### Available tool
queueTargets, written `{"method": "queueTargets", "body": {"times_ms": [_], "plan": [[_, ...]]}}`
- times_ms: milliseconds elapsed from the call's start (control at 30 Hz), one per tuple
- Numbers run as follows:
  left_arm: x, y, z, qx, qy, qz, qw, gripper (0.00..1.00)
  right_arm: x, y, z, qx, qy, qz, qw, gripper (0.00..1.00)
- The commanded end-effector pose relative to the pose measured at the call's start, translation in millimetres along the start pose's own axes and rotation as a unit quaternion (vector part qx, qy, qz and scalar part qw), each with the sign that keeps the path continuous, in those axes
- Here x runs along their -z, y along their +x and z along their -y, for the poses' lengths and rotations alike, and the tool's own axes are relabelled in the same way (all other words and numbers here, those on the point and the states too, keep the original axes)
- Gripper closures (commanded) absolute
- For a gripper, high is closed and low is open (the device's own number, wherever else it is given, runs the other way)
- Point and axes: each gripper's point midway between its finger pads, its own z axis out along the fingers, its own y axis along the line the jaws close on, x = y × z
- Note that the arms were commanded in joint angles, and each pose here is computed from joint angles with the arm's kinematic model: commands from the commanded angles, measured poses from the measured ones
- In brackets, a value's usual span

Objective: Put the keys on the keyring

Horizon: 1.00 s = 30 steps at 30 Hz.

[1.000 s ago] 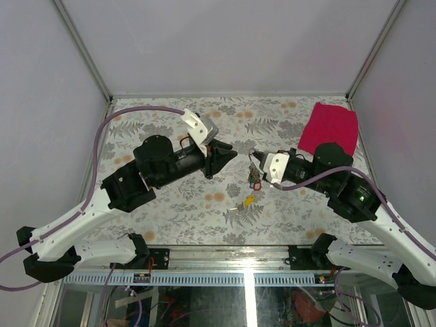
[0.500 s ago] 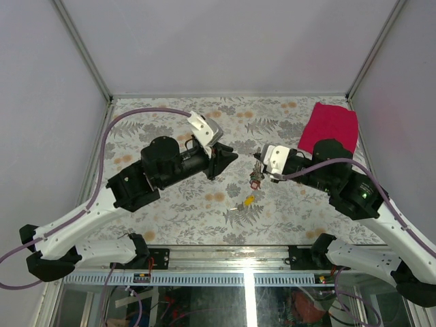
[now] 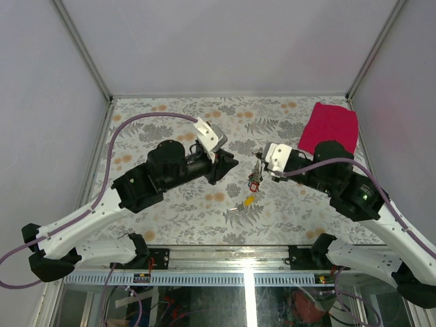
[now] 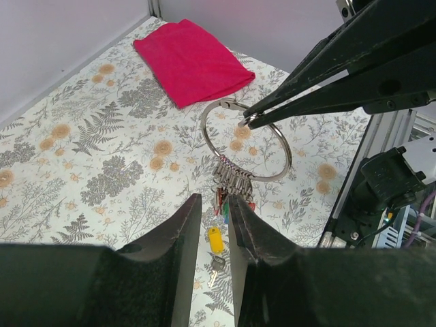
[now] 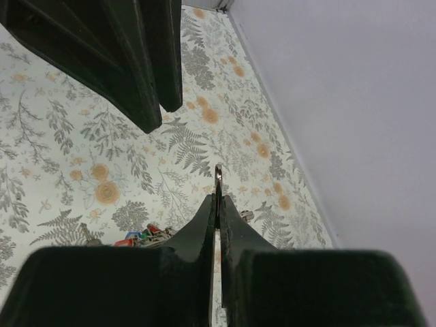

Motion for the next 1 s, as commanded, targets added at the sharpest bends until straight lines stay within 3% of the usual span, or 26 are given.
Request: {"method": "queueTargets", "body": {"times_ms": [0,333,467,633,833,967], "plan": [[1.0,-14.3,1.1,-0.002,0.004,0.033,0.999,0.76,10.9,-30.1,21.9,0.067,0.060,0.081,0.993,1.00],[3.9,-9.9,-3.4,-0.012,-0.006,0.033,0.999,0.77,10.0,-30.0,14.1,0.257,0.087,0.142,0.952,1.00],[4.8,-8.1,-4.0,-0.013,-0.008,0.032,0.999,0.77,10.5,-28.7,13.8,0.285,0.092,0.143,0.943,1.00],[4.8,-6.3,-3.4,-0.012,-0.006,0.030,0.999,0.77,12.8,-32.5,12.6,0.256,0.082,0.147,0.952,1.00],[8.8,-19.5,8.7,-0.015,0.028,0.050,0.998,0.76,16.7,-41.5,2.3,0.132,0.029,0.144,0.980,1.00],[16.9,-38.9,28.9,-0.042,0.086,0.086,0.992,0.66,18.1,-45.3,-9.4,0.089,-0.008,0.146,0.985,1.00]]}}
